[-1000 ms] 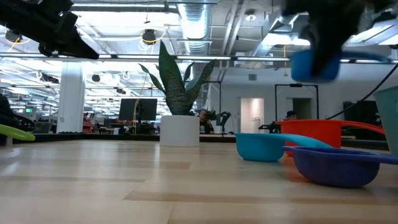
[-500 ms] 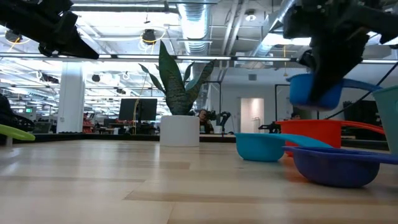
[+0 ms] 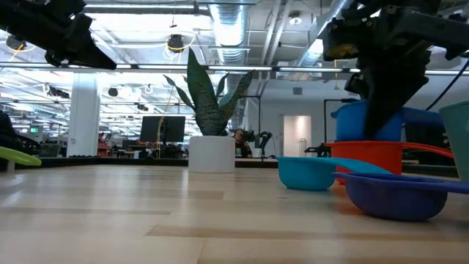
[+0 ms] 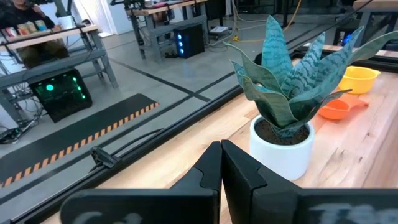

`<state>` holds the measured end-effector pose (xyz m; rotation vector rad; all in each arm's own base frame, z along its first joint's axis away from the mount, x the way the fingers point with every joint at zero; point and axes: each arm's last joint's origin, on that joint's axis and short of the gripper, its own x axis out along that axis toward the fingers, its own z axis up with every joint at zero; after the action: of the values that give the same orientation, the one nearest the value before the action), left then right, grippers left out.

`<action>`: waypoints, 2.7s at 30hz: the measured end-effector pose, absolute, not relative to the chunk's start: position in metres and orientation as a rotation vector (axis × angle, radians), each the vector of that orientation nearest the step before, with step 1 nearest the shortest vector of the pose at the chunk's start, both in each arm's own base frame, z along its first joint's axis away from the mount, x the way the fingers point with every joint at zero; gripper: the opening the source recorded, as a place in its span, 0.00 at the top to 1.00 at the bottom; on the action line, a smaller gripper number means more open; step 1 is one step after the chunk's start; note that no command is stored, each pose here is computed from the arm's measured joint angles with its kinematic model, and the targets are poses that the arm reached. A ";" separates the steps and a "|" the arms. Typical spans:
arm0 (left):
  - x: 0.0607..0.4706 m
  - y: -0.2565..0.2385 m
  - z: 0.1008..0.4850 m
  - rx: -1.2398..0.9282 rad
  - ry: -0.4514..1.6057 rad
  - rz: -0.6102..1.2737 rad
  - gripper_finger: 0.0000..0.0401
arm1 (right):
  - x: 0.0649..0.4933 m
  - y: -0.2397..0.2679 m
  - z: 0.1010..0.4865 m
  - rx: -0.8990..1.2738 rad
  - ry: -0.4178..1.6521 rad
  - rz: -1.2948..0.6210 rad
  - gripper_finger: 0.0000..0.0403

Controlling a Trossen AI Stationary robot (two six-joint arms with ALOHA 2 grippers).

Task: Nest measuring cups in basket
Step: Stack the blue measuring cup on top of the red measuring cup, then move the green measuring cup to the center of the table

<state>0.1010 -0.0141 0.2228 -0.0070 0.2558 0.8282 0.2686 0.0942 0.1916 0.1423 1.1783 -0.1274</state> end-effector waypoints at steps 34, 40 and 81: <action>0.101 -0.014 0.223 0.002 0.261 0.828 1.00 | 0.240 0.060 0.282 -0.304 1.099 -0.527 0.62; 0.101 -0.014 0.223 0.006 0.263 0.827 1.00 | 0.226 0.028 0.276 -0.239 1.026 -0.935 0.66; 0.168 -0.053 0.259 0.026 0.636 0.321 1.00 | 0.197 -0.114 0.222 0.277 1.510 -0.539 0.71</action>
<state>0.1675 -0.0535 0.2588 0.0262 0.6361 0.3210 0.1966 -0.1139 0.2220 0.2771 1.5099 -0.5388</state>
